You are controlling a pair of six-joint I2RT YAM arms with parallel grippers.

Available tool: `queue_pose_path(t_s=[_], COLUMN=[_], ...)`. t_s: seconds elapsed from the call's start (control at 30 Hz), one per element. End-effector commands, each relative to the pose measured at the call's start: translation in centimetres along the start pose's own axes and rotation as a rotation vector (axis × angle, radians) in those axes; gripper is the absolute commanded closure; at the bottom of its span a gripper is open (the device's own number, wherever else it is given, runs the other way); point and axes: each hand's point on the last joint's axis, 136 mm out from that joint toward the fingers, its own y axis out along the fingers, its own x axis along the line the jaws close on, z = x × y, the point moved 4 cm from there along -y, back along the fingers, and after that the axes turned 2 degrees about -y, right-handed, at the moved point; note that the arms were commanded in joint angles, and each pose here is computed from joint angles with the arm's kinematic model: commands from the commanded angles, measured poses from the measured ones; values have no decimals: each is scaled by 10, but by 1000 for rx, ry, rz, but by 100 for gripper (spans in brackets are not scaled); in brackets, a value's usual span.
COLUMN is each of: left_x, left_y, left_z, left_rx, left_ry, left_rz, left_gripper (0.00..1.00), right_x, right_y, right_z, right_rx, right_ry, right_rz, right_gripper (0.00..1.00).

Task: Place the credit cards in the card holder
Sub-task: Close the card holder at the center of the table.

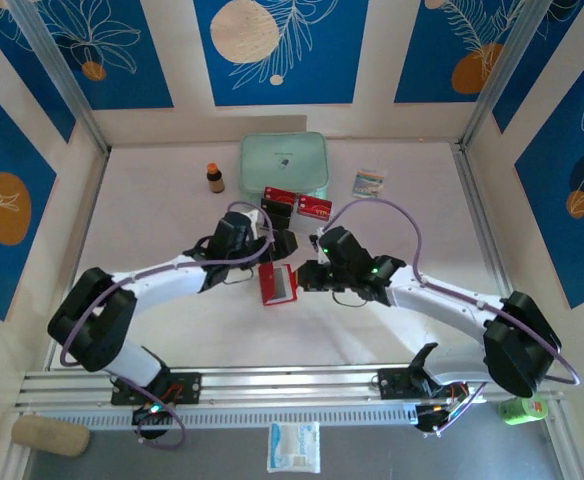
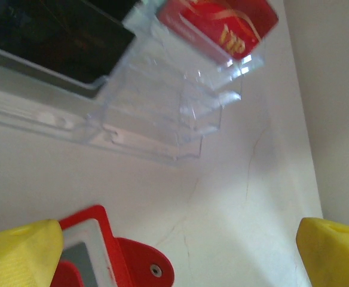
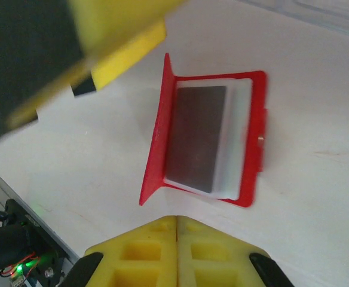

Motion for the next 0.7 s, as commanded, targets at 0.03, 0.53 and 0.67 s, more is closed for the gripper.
queue_pose_path(t_s=[0.03, 0.53, 0.67], left_x=[4, 97, 95], left_y=[-23, -78, -75], left_z=[-24, -9, -6], left_rx=[-29, -55, 0], left_ry=[-24, -99, -45], left_rz=[-21, -424, -418], left_gripper=[0, 0, 0], right_x=[22, 43, 18], right_y=[16, 92, 91], right_z=[-3, -23, -22], right_rx=[29, 159, 163], right_ry=[-36, -136, -99], right_rz=[9, 90, 127], right_gripper=[93, 98, 98])
